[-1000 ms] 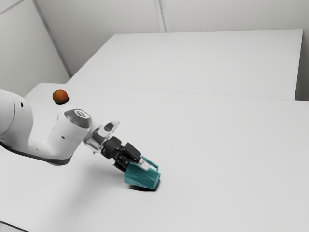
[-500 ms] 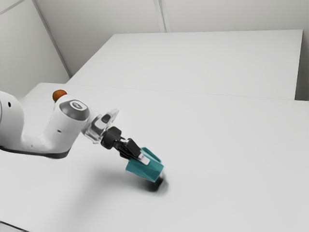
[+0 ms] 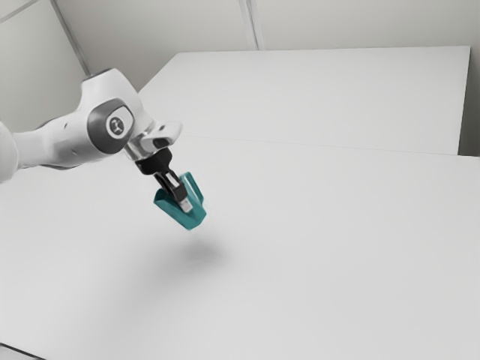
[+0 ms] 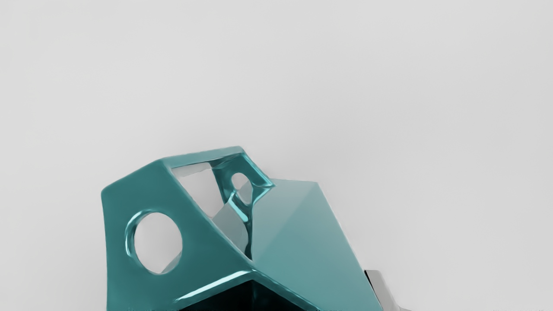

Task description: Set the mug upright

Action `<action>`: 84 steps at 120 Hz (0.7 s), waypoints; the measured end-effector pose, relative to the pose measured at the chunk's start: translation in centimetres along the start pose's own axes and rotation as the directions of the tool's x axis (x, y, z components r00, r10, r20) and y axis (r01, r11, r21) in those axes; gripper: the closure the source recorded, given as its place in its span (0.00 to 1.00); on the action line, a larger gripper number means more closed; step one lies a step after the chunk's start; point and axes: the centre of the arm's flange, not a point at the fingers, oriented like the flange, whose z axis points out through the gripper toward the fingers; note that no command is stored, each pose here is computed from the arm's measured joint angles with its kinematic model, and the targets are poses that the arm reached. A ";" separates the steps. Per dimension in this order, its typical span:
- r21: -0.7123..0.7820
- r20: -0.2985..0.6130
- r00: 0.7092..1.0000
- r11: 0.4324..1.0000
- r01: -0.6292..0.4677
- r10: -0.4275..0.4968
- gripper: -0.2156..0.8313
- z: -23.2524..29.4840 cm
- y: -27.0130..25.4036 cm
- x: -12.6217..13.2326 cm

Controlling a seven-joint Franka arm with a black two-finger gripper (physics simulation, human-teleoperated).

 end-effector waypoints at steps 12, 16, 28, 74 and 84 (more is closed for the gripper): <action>0.106 0.039 0.999 0.994 0.002 -0.006 0.95 0.2 -0.8 0.4; 0.126 0.052 0.999 0.992 0.009 -0.015 0.95 0.9 -1.2 0.5; 0.166 0.092 0.995 0.986 0.029 -0.045 0.95 3.2 -2.2 0.7; 0.208 0.142 0.977 0.970 0.127 -0.159 0.95 7.8 -3.5 0.3; 0.209 0.139 0.974 0.967 0.147 -0.178 0.89 8.1 -3.6 0.3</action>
